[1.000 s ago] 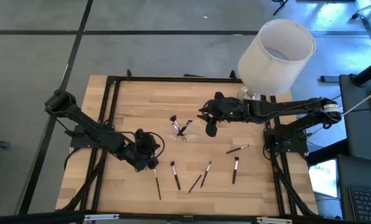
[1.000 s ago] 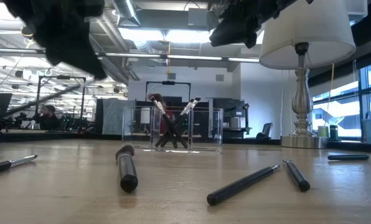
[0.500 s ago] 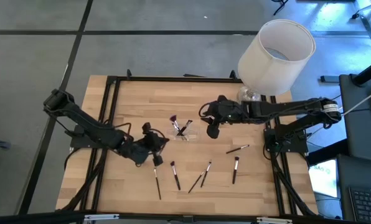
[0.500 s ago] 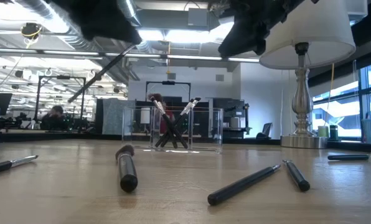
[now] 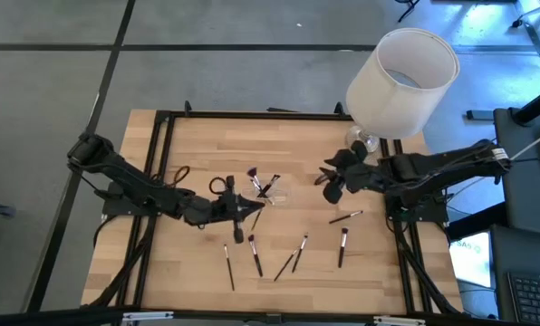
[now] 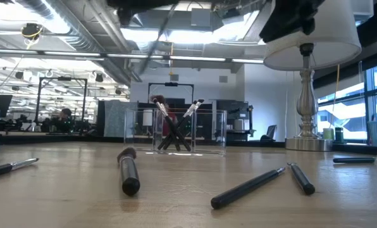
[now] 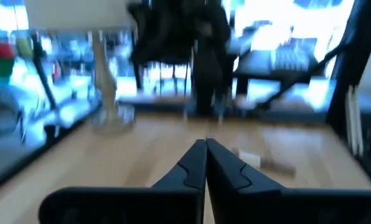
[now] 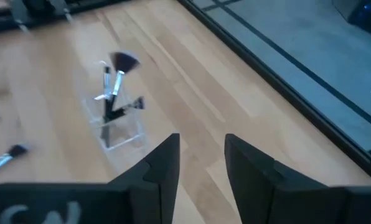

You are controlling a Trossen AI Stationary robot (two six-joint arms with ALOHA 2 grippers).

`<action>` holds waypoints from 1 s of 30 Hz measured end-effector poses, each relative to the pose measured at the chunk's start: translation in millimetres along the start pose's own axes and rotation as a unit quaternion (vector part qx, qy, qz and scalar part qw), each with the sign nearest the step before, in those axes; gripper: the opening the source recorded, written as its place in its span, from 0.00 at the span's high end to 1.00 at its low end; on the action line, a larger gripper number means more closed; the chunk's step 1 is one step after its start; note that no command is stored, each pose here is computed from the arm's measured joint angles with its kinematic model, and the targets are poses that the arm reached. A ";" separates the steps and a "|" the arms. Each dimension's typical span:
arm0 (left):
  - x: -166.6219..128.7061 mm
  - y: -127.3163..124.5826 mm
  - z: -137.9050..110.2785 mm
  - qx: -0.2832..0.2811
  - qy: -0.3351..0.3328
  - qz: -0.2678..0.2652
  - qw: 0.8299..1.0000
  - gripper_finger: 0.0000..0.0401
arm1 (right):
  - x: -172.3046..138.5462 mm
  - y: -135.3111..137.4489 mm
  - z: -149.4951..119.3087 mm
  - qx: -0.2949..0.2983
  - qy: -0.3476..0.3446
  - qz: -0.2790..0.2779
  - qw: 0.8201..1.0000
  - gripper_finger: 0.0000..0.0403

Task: Put items in baskets/containers
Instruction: Put the eyeshadow into the transparent organizer

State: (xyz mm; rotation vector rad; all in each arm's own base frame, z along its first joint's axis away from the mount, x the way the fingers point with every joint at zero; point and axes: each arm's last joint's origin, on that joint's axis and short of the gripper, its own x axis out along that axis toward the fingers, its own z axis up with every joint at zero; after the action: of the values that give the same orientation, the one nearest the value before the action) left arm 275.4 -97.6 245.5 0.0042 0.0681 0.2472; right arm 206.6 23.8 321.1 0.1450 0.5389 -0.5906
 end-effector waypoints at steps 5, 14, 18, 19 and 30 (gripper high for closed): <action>15.2 2.2 0.2 0.004 -0.090 -0.055 0.994 0.99 | -7.4 6.5 -1.2 -0.001 -0.013 0.016 1.000 0.68; 33.6 9.0 -11.4 -0.011 -0.126 -0.063 0.990 0.99 | -8.2 7.6 -1.6 -0.018 -0.015 0.019 1.000 0.68; 41.3 20.5 -9.1 0.000 -0.175 -0.036 0.984 0.99 | -8.1 7.4 -1.7 -0.033 -0.016 0.015 0.999 0.68; 43.6 24.5 -8.8 0.005 -0.187 -0.029 0.982 0.99 | -8.1 7.2 -1.6 -0.036 -0.018 0.012 0.999 0.68; 72.8 76.2 -29.2 0.065 -0.135 0.077 0.986 0.99 | -7.8 6.4 -2.2 -0.050 -0.019 0.001 0.999 0.68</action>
State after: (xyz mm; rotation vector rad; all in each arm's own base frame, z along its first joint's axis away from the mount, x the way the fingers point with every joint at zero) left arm 325.2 -6.0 212.5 0.1737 -0.1858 0.3952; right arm 203.8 33.5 323.2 0.0405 0.5305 -0.5619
